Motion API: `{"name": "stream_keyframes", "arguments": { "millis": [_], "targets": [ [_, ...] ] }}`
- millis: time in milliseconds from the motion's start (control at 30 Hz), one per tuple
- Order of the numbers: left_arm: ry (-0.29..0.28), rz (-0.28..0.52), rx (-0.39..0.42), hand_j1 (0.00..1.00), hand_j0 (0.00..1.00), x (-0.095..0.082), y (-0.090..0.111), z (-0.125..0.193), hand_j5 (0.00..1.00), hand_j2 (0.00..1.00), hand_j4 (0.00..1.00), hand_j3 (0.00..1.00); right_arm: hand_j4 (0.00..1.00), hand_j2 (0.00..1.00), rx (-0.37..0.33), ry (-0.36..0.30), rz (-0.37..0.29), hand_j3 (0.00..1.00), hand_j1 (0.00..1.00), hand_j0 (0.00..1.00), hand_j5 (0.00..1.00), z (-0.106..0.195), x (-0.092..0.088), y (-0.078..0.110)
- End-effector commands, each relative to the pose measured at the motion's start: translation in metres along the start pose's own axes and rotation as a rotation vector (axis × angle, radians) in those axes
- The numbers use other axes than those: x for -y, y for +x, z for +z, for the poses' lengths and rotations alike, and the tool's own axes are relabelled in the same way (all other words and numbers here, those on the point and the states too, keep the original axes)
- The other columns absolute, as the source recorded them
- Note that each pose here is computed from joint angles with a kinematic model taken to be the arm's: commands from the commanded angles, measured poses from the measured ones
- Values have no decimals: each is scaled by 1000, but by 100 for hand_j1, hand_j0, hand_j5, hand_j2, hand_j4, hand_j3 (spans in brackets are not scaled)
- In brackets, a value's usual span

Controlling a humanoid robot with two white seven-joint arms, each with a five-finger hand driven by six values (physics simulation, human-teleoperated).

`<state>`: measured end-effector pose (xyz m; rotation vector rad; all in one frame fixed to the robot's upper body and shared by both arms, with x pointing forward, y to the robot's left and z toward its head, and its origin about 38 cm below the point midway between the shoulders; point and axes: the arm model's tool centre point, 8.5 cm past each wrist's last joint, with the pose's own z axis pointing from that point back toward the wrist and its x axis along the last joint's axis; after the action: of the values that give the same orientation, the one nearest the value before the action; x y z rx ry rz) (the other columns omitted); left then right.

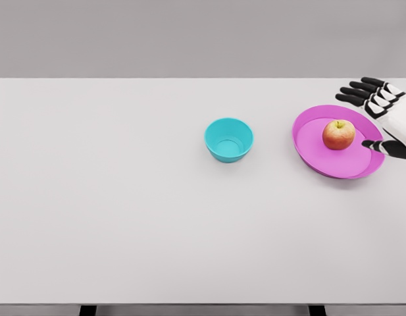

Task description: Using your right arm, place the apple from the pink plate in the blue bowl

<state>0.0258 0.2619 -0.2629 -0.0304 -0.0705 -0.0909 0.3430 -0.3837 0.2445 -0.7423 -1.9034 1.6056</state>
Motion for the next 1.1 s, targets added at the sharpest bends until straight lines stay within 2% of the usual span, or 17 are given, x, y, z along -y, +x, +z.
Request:
{"name": "stream_keyframes", "arguments": {
  "millis": [0, 100, 167, 233, 300, 367, 400, 467, 533, 633, 767, 967, 1067],
  "targets": [
    [0, 0, 0, 100, 100, 0, 0, 0, 100, 100, 100, 100, 100, 100, 5, -3, -10, 100, 100, 100, 100, -1, -1, 2],
    [0, 0, 0, 100, 100, 0, 0, 0, 100, 100, 100, 100, 100, 100, -12, -7, -14, 100, 100, 100, 100, 2, -1, -3],
    [0, 0, 0, 100, 100, 0, 0, 0, 100, 100, 100, 100, 100, 100, -75, 16, -19, 100, 100, 100, 100, 13, -8, -21],
    [0, 0, 0, 100, 100, 0, 0, 0, 100, 100, 100, 100, 100, 100, -81, 62, -16, 100, 100, 100, 100, 16, -12, -23],
    [0, 0, 0, 100, 100, 0, 0, 0, 100, 100, 100, 100, 100, 100, -117, 329, -13, 100, 100, 100, 100, 23, -26, -36],
    [0, 0, 0, 100, 100, 0, 0, 0, 100, 100, 100, 100, 100, 100, -124, 493, 13, 100, 100, 100, 100, 18, -22, -45],
    [0, 0, 0, 100, 100, 0, 0, 0, 100, 100, 100, 100, 100, 100, -132, 540, 24, 100, 100, 100, 100, 16, -18, -50],
    [0, 0, 0, 100, 100, 0, 0, 0, 100, 100, 100, 100, 100, 100, -154, 562, 33, 100, 100, 100, 100, 14, -10, -60],
    [0, 0, 0, 100, 100, 0, 0, 0, 100, 100, 100, 100, 100, 100, -173, 640, 32, 100, 100, 100, 100, 7, -8, -72],
    [0, 0, 0, 100, 100, 0, 0, 0, 100, 100, 100, 100, 100, 100, -158, 685, -8, 100, 100, 100, 100, -22, -28, -84],
    [0, 0, 0, 100, 100, 0, 0, 0, 100, 100, 100, 100, 100, 100, -173, 729, -60, 100, 100, 100, 100, -45, -52, -99],
    [0, 0, 0, 100, 100, 0, 0, 0, 100, 100, 100, 100, 100, 100, -181, 737, -81, 100, 100, 100, 100, -62, -59, -106],
    [0, 0, 0, 100, 100, 0, 0, 0, 100, 100, 100, 100, 100, 100, -187, 723, -73, 100, 100, 100, 100, -66, -52, -110]
  ]
}}
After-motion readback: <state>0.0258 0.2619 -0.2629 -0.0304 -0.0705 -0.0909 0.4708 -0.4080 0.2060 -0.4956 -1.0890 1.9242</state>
